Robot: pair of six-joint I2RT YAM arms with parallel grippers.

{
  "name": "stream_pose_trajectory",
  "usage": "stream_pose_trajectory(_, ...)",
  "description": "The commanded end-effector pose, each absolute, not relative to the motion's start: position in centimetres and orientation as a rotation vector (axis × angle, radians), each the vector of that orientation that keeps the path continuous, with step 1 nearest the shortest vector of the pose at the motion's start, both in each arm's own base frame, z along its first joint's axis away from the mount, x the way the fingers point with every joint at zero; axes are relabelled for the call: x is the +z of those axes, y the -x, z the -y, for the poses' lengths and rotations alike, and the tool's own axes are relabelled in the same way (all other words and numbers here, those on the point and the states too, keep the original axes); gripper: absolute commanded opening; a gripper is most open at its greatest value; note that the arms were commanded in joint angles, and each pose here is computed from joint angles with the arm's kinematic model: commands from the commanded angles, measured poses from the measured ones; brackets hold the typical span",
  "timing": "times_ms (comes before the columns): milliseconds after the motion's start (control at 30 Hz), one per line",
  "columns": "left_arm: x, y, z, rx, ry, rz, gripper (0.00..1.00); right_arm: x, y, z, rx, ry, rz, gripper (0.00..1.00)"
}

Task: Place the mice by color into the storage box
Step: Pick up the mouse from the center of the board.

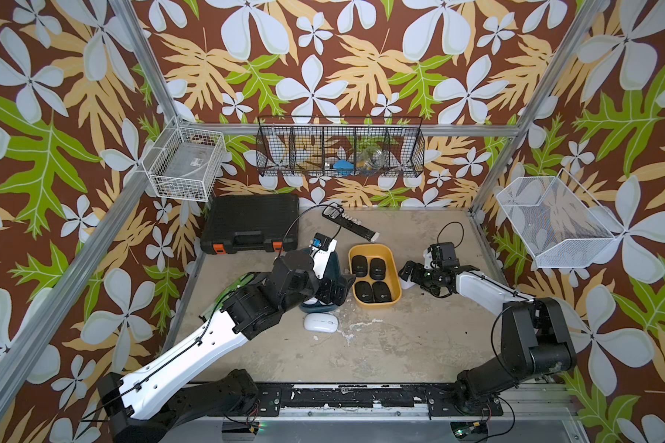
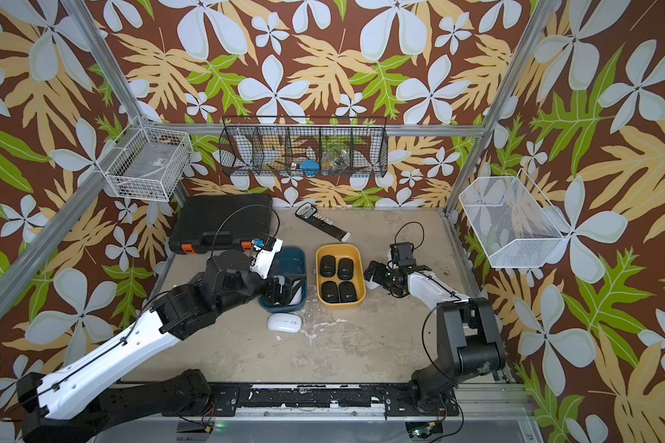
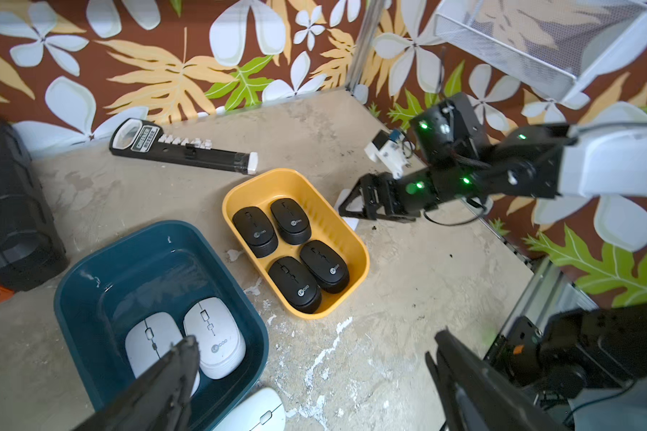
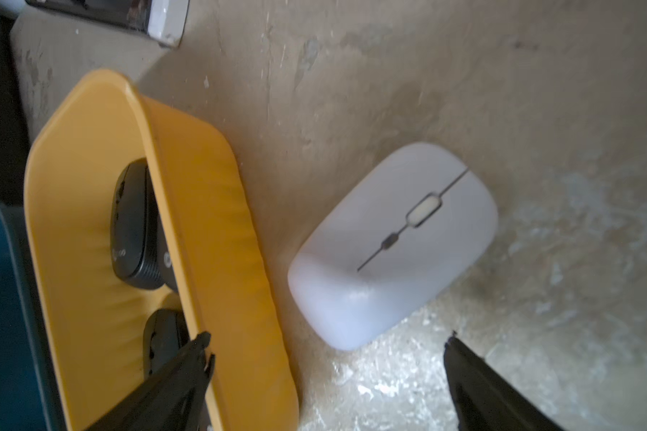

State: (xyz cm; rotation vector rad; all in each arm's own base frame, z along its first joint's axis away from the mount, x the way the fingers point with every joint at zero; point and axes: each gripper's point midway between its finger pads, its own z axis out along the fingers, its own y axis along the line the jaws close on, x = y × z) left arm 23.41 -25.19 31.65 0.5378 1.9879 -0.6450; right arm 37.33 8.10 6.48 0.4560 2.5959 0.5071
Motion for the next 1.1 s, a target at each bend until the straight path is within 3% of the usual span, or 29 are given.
stream_pose_trajectory(0,32.7,-23.0,25.1,-0.626,-0.592,-1.89,1.0,6.2,-38.0,-7.1,0.423,-0.498,-2.613,0.99)
stream_pose_trajectory(1067,31.1,-22.1,23.9,-0.6,-0.624,-1.872,1.0,2.2,-40.0,-7.4,0.126,-0.451,-2.82,0.95)
